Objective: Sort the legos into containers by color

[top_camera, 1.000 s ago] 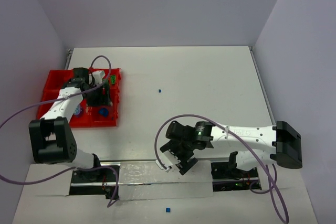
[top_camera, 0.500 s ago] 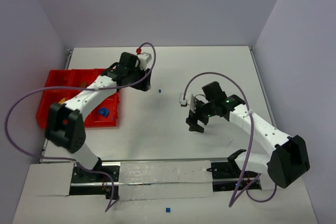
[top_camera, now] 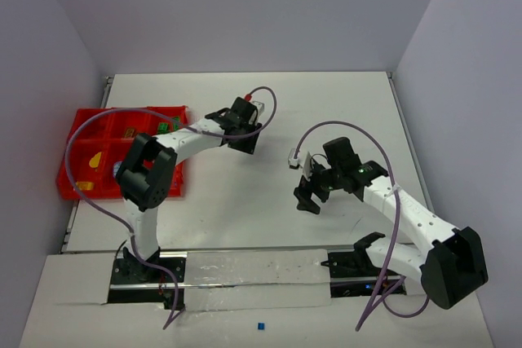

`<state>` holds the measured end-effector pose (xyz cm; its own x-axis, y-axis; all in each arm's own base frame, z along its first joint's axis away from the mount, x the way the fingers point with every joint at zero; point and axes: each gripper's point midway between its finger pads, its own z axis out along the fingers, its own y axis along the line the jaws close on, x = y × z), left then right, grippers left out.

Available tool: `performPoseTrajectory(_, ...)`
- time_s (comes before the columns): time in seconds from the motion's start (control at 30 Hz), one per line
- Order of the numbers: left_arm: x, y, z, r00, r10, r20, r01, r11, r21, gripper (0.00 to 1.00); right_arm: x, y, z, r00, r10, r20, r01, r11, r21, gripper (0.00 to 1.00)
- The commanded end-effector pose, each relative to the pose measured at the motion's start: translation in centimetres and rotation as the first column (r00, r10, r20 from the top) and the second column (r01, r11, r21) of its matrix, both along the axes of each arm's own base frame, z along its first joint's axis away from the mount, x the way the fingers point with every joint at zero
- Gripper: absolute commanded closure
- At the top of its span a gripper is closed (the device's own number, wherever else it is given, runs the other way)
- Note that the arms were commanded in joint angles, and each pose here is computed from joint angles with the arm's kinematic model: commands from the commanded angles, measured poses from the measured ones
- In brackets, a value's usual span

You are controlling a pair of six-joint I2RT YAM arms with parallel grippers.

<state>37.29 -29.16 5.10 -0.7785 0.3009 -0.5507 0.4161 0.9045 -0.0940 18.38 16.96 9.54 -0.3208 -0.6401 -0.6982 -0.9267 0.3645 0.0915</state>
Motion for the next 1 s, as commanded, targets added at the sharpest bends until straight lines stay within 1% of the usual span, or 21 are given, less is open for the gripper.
performPoseTrajectory(0.0, 3.8, -1.0, 0.9, 0.99, 0.118, 0.075, -0.117, 0.993, -0.025, 0.5, 1.5, 0.4, 1.5, 0.995, -0.065, 0.075, 0.061, 0.997, 0.05, 0.07)
performPoseTrajectory(0.3, 5.9, -1.4, -0.9, 0.985, 0.152, 0.085, -0.153, 0.988, 0.014, 0.5, 1.4, 0.1, 1.5, 0.994, -0.085, 0.071, 0.081, 0.995, 0.052, 0.06)
performPoseTrajectory(0.4, 6.0, -2.0, -1.7, 0.987, 0.145, 0.073, -0.146, 0.989, 0.007, 0.53, 1.5, 0.0, 1.4, 0.994, -0.084, 0.074, 0.08, 0.996, 0.047, 0.06)
performPoseTrajectory(0.5, 5.9, -2.1, -2.6, 0.988, 0.146, 0.05, -0.147, 0.989, 0.012, 0.6, 1.4, -0.1, 1.2, 0.994, -0.079, 0.071, 0.076, 0.996, 0.041, 0.06)
performPoseTrajectory(0.53, 5.8, -2.1, -2.9, 0.988, 0.146, 0.042, -0.146, 0.989, 0.015, 0.65, 1.3, -0.2, 1.2, 0.994, -0.078, 0.074, 0.075, 0.996, 0.038, 0.06)
performPoseTrajectory(0.6, 5.5, -1.9, -3.3, 0.988, 0.148, 0.03, -0.149, 0.989, 0.022, 0.7, 1.3, -0.3, 1.1, 0.994, -0.078, 0.075, 0.076, 0.997, 0.033, 0.06)
performPoseTrajectory(0.77, 4.4, -1.2, -4.8, 0.989, 0.146, -0.003, -0.146, 0.988, 0.054, 0.76, 1.1, -0.3, 0.9, 0.995, -0.071, 0.07, 0.069, 0.997, 0.03, 0.06)
performPoseTrajectory(0.8, 4.1, -1.1, -5.2, 0.99, 0.142, -0.014, -0.141, 0.988, 0.063, 0.8, 1.1, -0.3, 0.8, 0.995, -0.069, 0.068, 0.068, 0.997, 0.03, 0.06)
performPoseTrajectory(0.87, 3.9, -1.0, -5.3, 0.991, 0.131, -0.021, -0.13, 0.989, 0.066, 0.9, 1.0, -0.3, 0.9, 0.996, -0.065, 0.069, 0.063, 0.998, 0.031, 0.06)
performPoseTrajectory(0.9, 3.8, -1.0, -4.8, 0.993, 0.121, -0.016, -0.119, 0.991, 0.057, 0.98, 1.0, -0.2, 1.1, 0.996, -0.058, 0.074, 0.056, 0.998, 0.033, 0.06)
performPoseTrajectory(0.97, 3.8, -1.1, -2.9, 0.996, 0.09, 0.017, -0.091, 0.995, 0.033, 1.0, 0.7, -0.2, 1.3, 0.996, -0.039, 0.075, 0.036, 0.999, 0.032, 0.06)
